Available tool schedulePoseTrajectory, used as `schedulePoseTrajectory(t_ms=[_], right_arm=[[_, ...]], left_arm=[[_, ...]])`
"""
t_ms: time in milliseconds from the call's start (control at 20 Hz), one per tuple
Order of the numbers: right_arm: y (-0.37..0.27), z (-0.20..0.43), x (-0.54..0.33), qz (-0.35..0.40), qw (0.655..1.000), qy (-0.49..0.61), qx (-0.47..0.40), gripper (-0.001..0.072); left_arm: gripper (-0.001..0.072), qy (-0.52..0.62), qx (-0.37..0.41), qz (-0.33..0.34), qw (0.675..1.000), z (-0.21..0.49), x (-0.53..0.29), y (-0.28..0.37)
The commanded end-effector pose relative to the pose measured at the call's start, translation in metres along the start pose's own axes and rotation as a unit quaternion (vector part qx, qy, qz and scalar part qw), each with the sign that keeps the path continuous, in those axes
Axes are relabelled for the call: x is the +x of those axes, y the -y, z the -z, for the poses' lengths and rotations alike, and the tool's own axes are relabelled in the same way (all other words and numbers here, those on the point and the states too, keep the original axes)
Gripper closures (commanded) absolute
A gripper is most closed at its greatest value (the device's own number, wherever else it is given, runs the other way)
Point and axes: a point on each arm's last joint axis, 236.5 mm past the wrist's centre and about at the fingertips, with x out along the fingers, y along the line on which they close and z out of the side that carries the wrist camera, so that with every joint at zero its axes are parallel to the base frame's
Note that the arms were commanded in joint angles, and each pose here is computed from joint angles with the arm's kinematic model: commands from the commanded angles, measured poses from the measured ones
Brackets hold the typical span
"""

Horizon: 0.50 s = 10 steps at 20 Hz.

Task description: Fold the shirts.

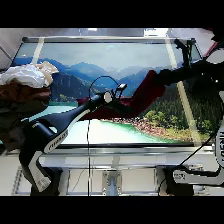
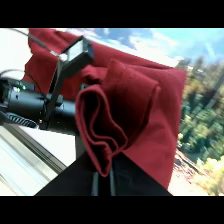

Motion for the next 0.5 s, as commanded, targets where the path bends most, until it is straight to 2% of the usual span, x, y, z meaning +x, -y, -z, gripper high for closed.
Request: schedulePoseTrajectory(t_ms=[0,150,250,450], right_arm=[[-0.03,-0.008,0.015,0.004,0.999,0.0,-0.032,0.0683],[-0.047,-0.014,0.03,0.003,0.999,0.007,-0.033,0.0684],[-0.067,-0.018,0.049,0.004,0.999,0.012,-0.042,0.0685],[-0.139,-0.022,0.123,-0.033,0.996,0.029,-0.08,0.0684]], left_arm=[[0.0693,0.002,0.088,-0.066,0.994,-0.034,-0.062,-0.015],[0.0693,0.068,0.128,-0.24,0.96,-0.082,-0.19,-0.075],[0.0693,0.124,0.116,-0.324,0.931,-0.099,-0.274,-0.104],[0.0692,0.186,0.065,-0.356,0.913,-0.101,-0.358,-0.128]])
